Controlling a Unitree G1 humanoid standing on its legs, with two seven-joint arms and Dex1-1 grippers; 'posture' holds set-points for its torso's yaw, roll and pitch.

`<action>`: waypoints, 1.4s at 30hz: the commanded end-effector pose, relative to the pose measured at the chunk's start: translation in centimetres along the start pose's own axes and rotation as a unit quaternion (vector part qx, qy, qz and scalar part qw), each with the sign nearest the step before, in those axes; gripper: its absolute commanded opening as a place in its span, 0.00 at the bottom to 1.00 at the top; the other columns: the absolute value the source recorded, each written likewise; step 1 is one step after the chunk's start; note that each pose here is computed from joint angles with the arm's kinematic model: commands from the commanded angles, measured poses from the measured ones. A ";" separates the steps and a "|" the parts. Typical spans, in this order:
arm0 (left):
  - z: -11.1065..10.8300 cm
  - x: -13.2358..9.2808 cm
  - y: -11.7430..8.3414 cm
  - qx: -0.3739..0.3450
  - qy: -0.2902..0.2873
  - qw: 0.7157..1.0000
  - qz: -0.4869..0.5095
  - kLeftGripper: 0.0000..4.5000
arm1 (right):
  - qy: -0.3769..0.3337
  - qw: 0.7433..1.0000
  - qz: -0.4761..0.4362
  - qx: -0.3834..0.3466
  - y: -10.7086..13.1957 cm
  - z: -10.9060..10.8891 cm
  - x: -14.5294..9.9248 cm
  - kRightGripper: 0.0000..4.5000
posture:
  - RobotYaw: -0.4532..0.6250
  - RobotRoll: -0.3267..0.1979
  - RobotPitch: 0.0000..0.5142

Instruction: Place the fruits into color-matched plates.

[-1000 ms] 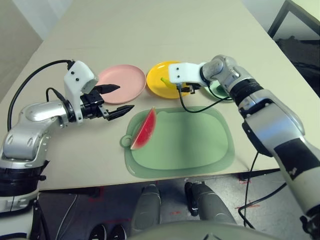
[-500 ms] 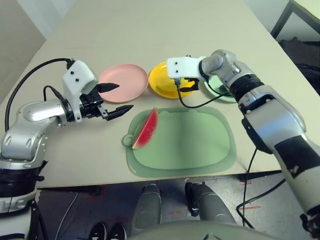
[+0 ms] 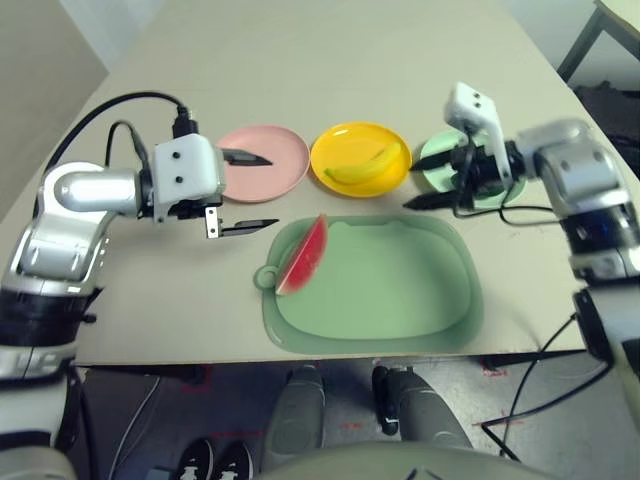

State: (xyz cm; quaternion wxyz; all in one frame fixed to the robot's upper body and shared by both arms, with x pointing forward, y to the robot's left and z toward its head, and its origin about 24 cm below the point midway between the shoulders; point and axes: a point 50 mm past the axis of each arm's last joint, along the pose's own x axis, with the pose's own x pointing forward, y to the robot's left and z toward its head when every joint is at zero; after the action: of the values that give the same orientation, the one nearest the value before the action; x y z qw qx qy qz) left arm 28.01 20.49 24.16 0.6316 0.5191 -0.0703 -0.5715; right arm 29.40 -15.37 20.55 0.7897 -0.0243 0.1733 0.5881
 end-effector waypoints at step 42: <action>0.1 7.2 -2.3 0.275 -0.038 0.904 -0.326 1.00 | -0.163 0.978 -0.062 -0.116 6.3 -13.9 1.1 0.99 | 0.35 0.62 0.29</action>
State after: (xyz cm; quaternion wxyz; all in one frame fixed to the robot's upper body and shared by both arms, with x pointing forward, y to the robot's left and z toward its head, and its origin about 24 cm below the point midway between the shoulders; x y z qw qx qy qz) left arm 29.11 15.38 19.44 0.2587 0.6427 -0.0801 -0.7167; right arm 20.79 -16.01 7.94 0.8443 -0.0350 -0.0198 0.5344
